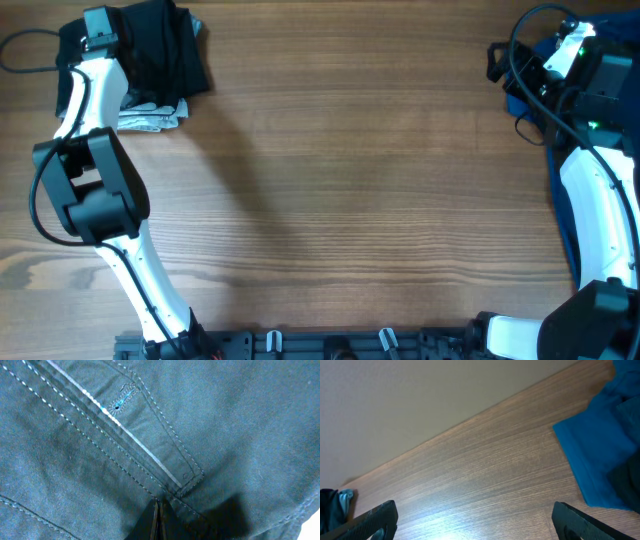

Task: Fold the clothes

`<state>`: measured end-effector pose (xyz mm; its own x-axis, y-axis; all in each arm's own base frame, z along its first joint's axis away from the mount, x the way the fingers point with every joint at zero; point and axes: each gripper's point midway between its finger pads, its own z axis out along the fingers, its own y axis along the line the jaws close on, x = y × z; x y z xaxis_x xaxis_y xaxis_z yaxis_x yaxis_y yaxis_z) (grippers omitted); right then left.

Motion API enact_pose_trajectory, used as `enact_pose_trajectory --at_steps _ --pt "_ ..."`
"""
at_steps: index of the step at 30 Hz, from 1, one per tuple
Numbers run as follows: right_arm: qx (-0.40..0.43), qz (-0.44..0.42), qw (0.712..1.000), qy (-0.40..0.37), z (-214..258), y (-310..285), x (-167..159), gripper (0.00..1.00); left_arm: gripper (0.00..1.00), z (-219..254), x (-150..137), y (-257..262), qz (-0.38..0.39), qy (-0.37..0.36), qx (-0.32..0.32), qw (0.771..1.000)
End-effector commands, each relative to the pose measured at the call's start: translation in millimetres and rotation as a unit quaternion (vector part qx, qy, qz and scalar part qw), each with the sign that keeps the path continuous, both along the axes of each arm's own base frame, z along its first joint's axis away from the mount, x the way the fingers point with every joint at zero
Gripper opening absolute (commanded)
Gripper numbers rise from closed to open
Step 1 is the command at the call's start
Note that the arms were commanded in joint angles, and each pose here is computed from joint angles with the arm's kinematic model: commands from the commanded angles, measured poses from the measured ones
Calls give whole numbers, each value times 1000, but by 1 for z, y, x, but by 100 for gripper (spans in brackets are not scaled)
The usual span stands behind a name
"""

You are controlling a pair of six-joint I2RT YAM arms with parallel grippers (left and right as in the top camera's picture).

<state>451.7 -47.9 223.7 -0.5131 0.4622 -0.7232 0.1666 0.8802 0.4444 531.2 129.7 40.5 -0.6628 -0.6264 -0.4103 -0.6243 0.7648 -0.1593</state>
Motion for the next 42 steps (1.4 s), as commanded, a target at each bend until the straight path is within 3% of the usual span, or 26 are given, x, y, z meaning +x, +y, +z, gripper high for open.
enact_pose_trajectory --at_steps 1,18,23,27,30,32,36,37,38,40,42 --pt "1 -3 1000 3 -3 -1 1 100 4 -73 -47 -8 7 102 -18 995" --pt "1 -3 1000 3 -3 -1 1 100 4 -103 -104 -12 14 198 -13 980" --pt "0 -3 1000 3 -3 -1 1 100 4 -103 -103 -11 14 195 -13 981" --pt "0 -3 1000 3 -3 -1 1 100 4 -75 -74 -5 16 132 1 991" --pt "1 -3 1000 3 -3 -1 1 100 19 -13 -41 3 18 47 18 999" --pt "1 -3 1000 3 -3 -1 1 100 31 59 -21 2 15 -27 33 999" --pt "0 -3 1000 3 -3 -1 1 100 37 192 -18 -26 -8 -168 56 984" --pt "0 -3 1000 3 -3 -1 1 100 45 218 -22 -35 -14 -195 59 979" --pt "1 -3 1000 3 -3 -1 1 100 68 245 -27 -46 -23 -224 62 972" --pt "1 -3 1000 3 -3 -1 1 100 100 269 -33 -57 -32 -250 63 966" --pt "0 -3 1000 3 -3 -1 1 100 100 278 -38 -67 -41 -257 61 963"
